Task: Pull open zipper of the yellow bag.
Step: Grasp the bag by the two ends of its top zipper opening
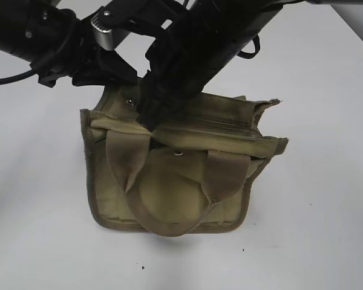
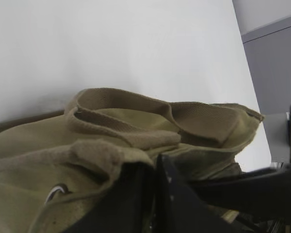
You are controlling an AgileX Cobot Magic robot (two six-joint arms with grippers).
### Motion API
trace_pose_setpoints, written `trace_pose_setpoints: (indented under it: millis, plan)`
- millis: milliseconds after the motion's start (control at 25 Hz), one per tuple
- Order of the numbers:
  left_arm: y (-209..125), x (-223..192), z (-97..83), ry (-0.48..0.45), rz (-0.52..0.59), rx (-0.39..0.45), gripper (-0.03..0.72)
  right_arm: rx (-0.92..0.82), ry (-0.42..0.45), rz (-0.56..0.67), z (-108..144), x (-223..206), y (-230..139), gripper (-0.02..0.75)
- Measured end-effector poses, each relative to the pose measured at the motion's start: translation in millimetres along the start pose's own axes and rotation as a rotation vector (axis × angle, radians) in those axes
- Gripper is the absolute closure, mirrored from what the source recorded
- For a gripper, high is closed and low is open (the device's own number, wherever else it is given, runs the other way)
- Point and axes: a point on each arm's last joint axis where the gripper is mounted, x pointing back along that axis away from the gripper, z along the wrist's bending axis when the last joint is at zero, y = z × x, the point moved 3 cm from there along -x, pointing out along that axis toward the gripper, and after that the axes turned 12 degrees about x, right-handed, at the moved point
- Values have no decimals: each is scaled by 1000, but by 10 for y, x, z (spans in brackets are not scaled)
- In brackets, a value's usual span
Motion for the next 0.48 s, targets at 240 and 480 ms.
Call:
trace_pose_setpoints:
  millis: [240, 480]
  plan:
    - [-3, 0, 1, 1, 2, -1, 657, 2, 42, 35, 49, 4, -41, 736]
    - [-14, 1, -6, -2, 11, 0, 657, 1, 37, 47, 45, 54, -47, 736]
